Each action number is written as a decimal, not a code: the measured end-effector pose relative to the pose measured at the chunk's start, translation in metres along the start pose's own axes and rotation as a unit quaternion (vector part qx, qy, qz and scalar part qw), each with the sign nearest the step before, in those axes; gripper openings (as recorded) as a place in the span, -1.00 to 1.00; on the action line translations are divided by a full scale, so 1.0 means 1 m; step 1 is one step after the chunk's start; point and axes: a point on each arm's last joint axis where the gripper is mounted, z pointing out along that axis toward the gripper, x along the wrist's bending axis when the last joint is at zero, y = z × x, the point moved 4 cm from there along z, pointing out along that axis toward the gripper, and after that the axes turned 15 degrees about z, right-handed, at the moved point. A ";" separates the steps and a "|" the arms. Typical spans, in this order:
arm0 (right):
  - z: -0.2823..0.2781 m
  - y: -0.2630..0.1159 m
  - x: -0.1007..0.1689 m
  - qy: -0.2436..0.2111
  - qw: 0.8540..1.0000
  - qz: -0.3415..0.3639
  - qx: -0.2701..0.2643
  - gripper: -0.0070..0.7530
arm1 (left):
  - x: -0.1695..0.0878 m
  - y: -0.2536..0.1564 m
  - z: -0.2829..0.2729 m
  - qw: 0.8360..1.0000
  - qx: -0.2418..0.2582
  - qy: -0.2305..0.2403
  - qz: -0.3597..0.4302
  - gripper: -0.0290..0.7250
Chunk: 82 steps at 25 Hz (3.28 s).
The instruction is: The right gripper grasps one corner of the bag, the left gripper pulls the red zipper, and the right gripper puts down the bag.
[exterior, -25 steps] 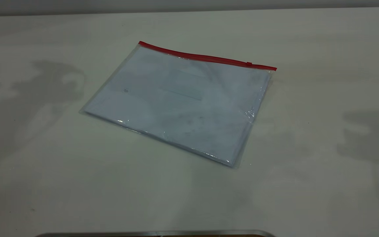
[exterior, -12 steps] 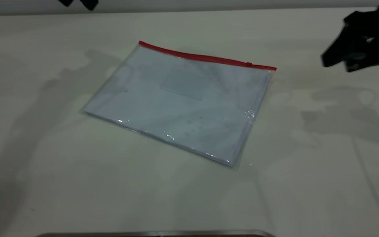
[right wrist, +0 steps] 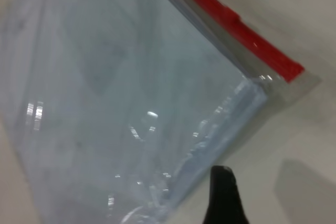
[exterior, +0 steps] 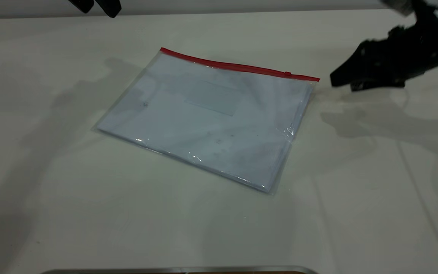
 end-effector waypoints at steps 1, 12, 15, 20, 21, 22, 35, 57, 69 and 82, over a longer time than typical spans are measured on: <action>0.006 -0.003 -0.005 0.000 1.000 0.001 0.003 0.52 | 0.000 0.000 0.000 1.000 0.000 0.000 0.000 0.64; 0.034 0.005 -0.008 0.074 0.997 -0.009 -0.018 0.52 | -0.002 0.002 0.000 1.000 -0.005 -0.007 -0.007 0.64; 0.039 0.008 -0.011 0.078 0.997 -0.004 -0.025 0.52 | -0.002 0.002 0.000 1.000 -0.005 -0.007 -0.007 0.64; 0.054 0.001 -0.003 0.093 0.996 -0.008 -0.013 0.52 | -0.002 0.002 0.000 1.000 -0.006 -0.007 -0.007 0.64; 0.057 0.000 0.001 0.095 0.995 -0.013 -0.010 0.52 | -0.002 0.002 0.000 1.000 -0.006 -0.007 -0.007 0.64; 0.060 -0.001 0.006 0.098 0.995 -0.020 -0.008 0.52 | -0.002 0.002 0.001 1.000 -0.006 -0.007 -0.007 0.64; 0.075 -0.003 0.028 0.103 0.994 -0.040 -0.016 -0.38 | -0.004 0.001 0.004 1.000 -0.004 -0.015 0.016 0.64; 0.101 -0.006 0.152 0.221 0.885 -0.381 0.151 -0.89 | -0.090 0.021 0.038 0.918 -0.046 -0.141 0.368 0.64; 0.101 0.008 0.175 0.233 0.865 -0.422 0.137 -0.89 | -0.098 0.012 0.060 0.906 -0.048 -0.186 0.377 0.64; 0.103 0.006 0.173 0.233 0.865 -0.421 0.141 -0.89 | -0.101 0.015 0.072 0.901 -0.075 -0.195 0.379 0.36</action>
